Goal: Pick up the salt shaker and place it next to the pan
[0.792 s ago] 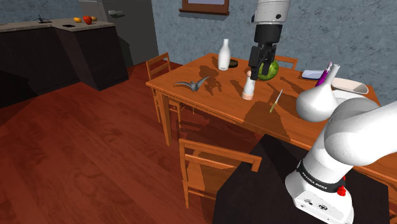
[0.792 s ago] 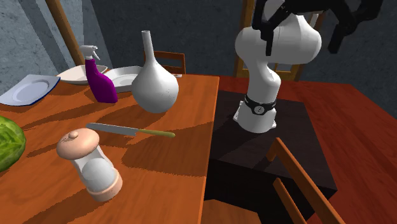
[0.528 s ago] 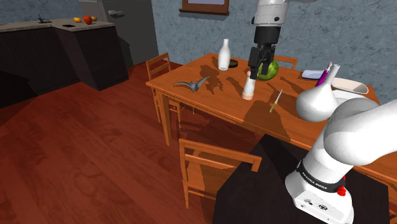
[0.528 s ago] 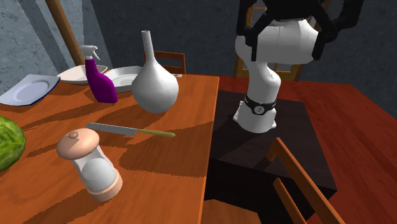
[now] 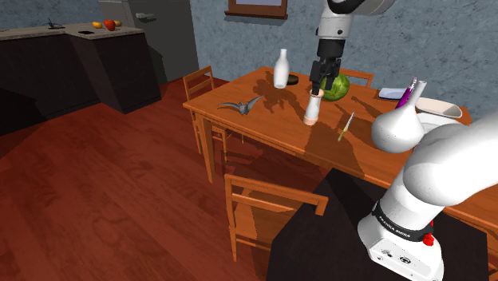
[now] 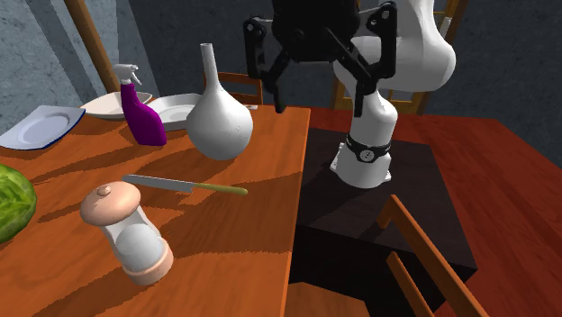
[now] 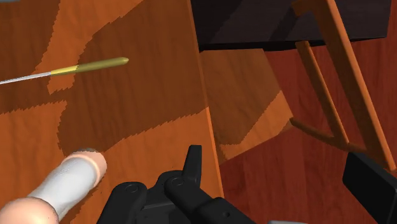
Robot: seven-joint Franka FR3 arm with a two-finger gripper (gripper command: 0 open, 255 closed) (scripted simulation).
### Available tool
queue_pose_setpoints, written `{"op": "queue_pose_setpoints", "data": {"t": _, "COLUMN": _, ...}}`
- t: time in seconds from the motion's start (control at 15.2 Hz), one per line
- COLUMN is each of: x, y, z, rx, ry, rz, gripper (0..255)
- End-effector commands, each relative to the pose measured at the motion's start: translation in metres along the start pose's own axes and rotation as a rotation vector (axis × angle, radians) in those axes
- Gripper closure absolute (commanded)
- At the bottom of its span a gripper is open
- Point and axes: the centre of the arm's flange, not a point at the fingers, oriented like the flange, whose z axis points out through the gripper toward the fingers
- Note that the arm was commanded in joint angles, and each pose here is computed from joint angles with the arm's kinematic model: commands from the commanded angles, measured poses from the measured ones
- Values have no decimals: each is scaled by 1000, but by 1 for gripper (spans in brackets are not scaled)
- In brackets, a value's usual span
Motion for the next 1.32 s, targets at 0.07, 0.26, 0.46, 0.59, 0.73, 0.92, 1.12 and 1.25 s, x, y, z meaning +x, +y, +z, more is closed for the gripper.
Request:
{"op": "queue_pose_setpoints", "data": {"t": 0.07, "x": 18, "y": 34, "z": 7, "rx": -4, "ry": 9, "rz": 17, "gripper": 0}}
{"op": "queue_pose_setpoints", "data": {"t": 0.26, "x": 34, "y": 68, "z": 12, "rx": -8, "ry": 17, "rz": 34, "gripper": 0}}
{"op": "queue_pose_setpoints", "data": {"t": 0.46, "x": 50, "y": 103, "z": 17, "rx": -11, "ry": 25, "rz": 51, "gripper": 0}}
{"op": "queue_pose_setpoints", "data": {"t": 0.59, "x": 61, "y": 126, "z": 21, "rx": -13, "ry": 31, "rz": 62, "gripper": 0}}
{"op": "queue_pose_setpoints", "data": {"t": 0.73, "x": 71, "y": 149, "z": 24, "rx": -15, "ry": 36, "rz": 73, "gripper": 0}}
{"op": "queue_pose_setpoints", "data": {"t": 0.92, "x": 86, "y": 185, "z": 28, "rx": -19, "ry": 45, "rz": 90, "gripper": 0}}
{"op": "queue_pose_setpoints", "data": {"t": 1.12, "x": 100, "y": 220, "z": 33, "rx": -22, "ry": 53, "rz": 107, "gripper": 0}}
{"op": "queue_pose_setpoints", "data": {"t": 1.25, "x": 109, "y": 244, "z": 36, "rx": -24, "ry": 59, "rz": 118, "gripper": 0}}
